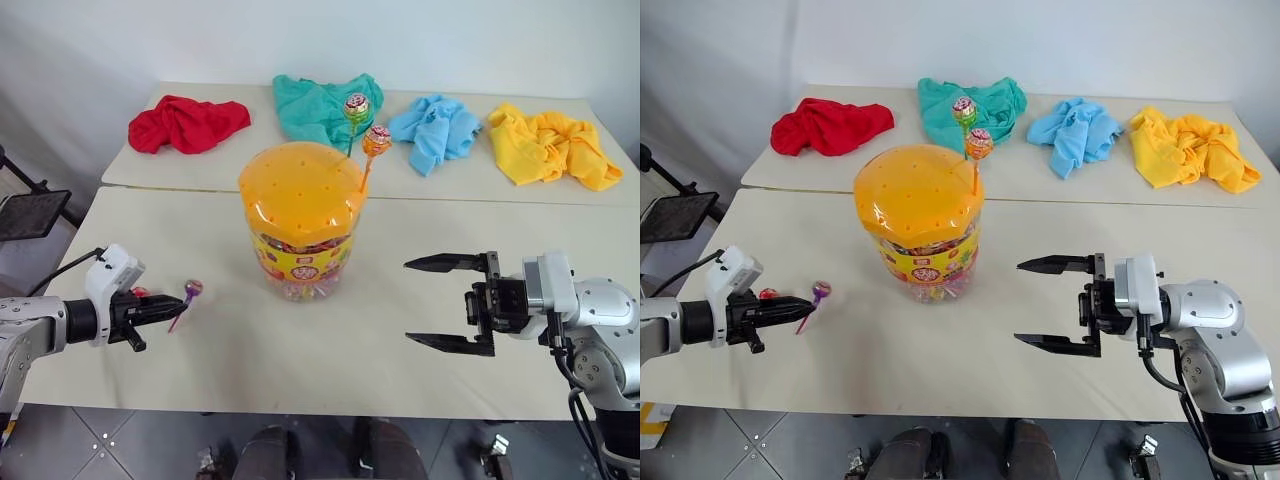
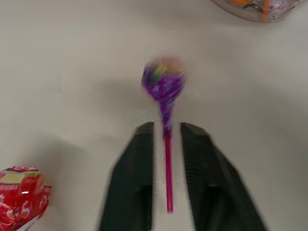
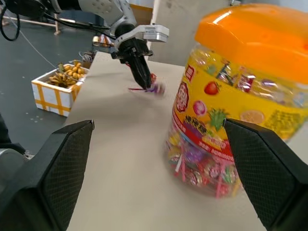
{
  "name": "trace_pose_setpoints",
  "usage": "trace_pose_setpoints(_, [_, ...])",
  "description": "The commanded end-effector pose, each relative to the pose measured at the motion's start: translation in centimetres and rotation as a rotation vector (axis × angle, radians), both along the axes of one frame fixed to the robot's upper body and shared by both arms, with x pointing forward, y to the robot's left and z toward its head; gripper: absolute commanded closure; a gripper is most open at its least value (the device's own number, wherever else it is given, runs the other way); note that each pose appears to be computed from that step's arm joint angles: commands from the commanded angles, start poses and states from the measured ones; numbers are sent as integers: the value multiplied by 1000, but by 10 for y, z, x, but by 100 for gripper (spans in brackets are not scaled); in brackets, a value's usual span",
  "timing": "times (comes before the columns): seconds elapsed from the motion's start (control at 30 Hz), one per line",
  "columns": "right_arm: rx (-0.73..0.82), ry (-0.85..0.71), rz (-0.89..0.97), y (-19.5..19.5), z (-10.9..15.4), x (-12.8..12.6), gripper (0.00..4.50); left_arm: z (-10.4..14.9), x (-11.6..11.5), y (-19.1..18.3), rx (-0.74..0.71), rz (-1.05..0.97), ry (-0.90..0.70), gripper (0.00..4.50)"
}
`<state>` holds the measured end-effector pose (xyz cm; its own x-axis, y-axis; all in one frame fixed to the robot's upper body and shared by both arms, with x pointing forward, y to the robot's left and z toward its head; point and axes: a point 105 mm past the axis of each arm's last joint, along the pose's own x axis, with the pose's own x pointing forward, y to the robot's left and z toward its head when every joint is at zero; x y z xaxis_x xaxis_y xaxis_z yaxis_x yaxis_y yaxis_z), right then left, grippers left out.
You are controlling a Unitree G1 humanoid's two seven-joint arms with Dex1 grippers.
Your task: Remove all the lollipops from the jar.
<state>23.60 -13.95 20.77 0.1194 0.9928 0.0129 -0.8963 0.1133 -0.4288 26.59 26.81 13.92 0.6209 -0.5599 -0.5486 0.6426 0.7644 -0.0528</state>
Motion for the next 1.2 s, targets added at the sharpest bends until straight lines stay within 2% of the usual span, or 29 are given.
trace_pose_setpoints(0.03, [133,38,-67,1,25,6,0,18,4,6,25,-46,-119,232])
trace_pose_setpoints(0.1, [211,79,-121,4,37,14,0,23,6,7,17,-92,-203,167])
trace_pose_setpoints(0.2, [346,76,-161,12,61,25,0,60,11,0,-243,-131,-409,77])
trace_pose_setpoints(0.23, [366,82,-188,17,69,33,0,74,3,-9,-322,-219,-450,77])
trace_pose_setpoints(0.3, [378,73,-215,23,78,42,0,90,-4,-18,-456,-269,-443,77])
trace_pose_setpoints(0.43, [425,65,-182,36,93,50,0,135,-2,-28,-666,-279,-674,77])
trace_pose_setpoints(0.53, [393,78,-145,48,91,51,0,145,-12,-40,-754,-343,-723,77])
trace_pose_setpoints(0.67, [351,92,-106,60,88,52,0,146,-18,-55,-789,-406,-690,77])
trace_pose_setpoints(0.7, [350,96,-108,61,88,54,39,148,-18,-56,-790,-411,-693,75])
trace_pose_setpoints(0.73, [344,104,-109,62,87,56,52,148,-18,-57,-786,-414,-694,75])
trace_pose_setpoints(0.8, [327,114,-107,63,85,58,112,148,-18,-59,-781,-419,-694,75])
trace_pose_setpoints(0.83, [320,117,-106,64,83,58,155,148,-18,-59,-779,-422,-691,75])
trace_pose_setpoints(0.9, [314,123,-101,66,83,59,209,147,-17,-59,-778,-421,-688,75])
trace_pose_setpoints(1.13, [350,123,-76,67,90,57,441,142,-15,-57,-780,-412,-679,75])
trace_pose_setpoints(1.2, [381,117,-64,65,95,56,446,141,-15,-56,-789,-409,-677,75])
